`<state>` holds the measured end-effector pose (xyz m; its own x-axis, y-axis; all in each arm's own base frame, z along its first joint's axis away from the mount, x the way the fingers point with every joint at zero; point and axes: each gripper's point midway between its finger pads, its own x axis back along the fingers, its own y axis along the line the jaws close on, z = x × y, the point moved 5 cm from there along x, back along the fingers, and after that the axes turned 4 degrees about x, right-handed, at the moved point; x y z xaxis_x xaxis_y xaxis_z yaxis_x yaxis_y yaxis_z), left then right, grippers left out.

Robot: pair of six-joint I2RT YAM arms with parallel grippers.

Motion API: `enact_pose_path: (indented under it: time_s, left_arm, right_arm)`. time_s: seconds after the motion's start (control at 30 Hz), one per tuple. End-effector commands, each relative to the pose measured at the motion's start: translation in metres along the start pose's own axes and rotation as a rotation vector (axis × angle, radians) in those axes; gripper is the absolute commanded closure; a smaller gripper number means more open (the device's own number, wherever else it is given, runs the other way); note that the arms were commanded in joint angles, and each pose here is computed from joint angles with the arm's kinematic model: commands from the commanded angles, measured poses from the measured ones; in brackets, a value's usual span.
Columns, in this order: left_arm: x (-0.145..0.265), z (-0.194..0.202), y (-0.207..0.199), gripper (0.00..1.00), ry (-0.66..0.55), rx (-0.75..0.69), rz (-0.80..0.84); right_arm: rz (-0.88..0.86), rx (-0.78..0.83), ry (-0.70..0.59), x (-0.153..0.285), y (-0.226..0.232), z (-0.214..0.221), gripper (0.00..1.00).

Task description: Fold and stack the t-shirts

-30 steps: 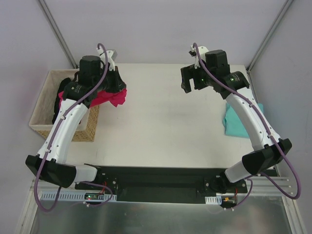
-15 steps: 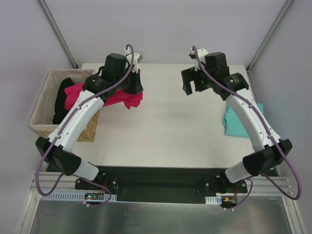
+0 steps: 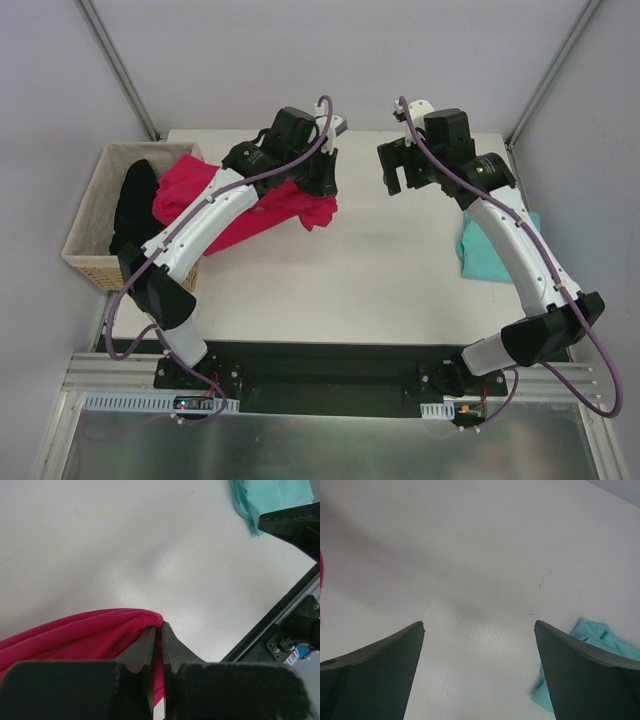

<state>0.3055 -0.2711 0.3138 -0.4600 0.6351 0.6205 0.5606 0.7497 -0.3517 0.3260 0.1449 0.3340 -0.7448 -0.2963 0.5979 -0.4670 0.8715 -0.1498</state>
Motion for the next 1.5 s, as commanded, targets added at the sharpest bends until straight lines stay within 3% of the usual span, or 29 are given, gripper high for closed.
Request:
enact_pose_path:
  time_s: [0.0, 0.87, 0.97, 1.03, 1.17, 1.23, 1.37, 1.47]
  left_arm:
    - [0.000, -0.023, -0.044, 1.00, -0.066, -0.048, 0.151]
    - [-0.010, -0.017, -0.036, 1.00, -0.044, -0.058, 0.089]
    - [-0.011, -0.016, -0.034, 0.77, -0.042, -0.059, 0.075]
    - [-0.012, -0.016, -0.033, 0.70, -0.041, -0.060, 0.069]
    - [-0.013, -0.015, -0.031, 0.39, -0.037, -0.060, 0.061]
    - [-0.012, -0.014, -0.031, 0.35, -0.034, -0.058, 0.060]
    - [-0.012, -0.007, -0.025, 0.41, -0.025, -0.054, 0.029]
    - [-0.012, 0.003, -0.016, 0.35, -0.008, -0.048, -0.024]
  right_arm:
    - [0.058, 0.021, -0.043, 0.020, -0.011, -0.004, 0.04]
    - [0.065, 0.021, -0.056, 0.024, -0.014, -0.006, 0.04]
    - [0.064, 0.024, -0.050, 0.023, -0.014, -0.004, 0.04]
    - [0.065, 0.023, -0.048, 0.022, -0.014, -0.004, 0.04]
    - [0.058, 0.021, -0.041, 0.021, -0.013, -0.003, 0.04]
    - [0.054, 0.021, -0.037, 0.019, -0.012, -0.002, 0.04]
    - [0.044, 0.011, -0.024, 0.017, -0.010, 0.003, 0.04]
    - [0.041, -0.002, -0.005, 0.012, -0.008, 0.011, 0.04]
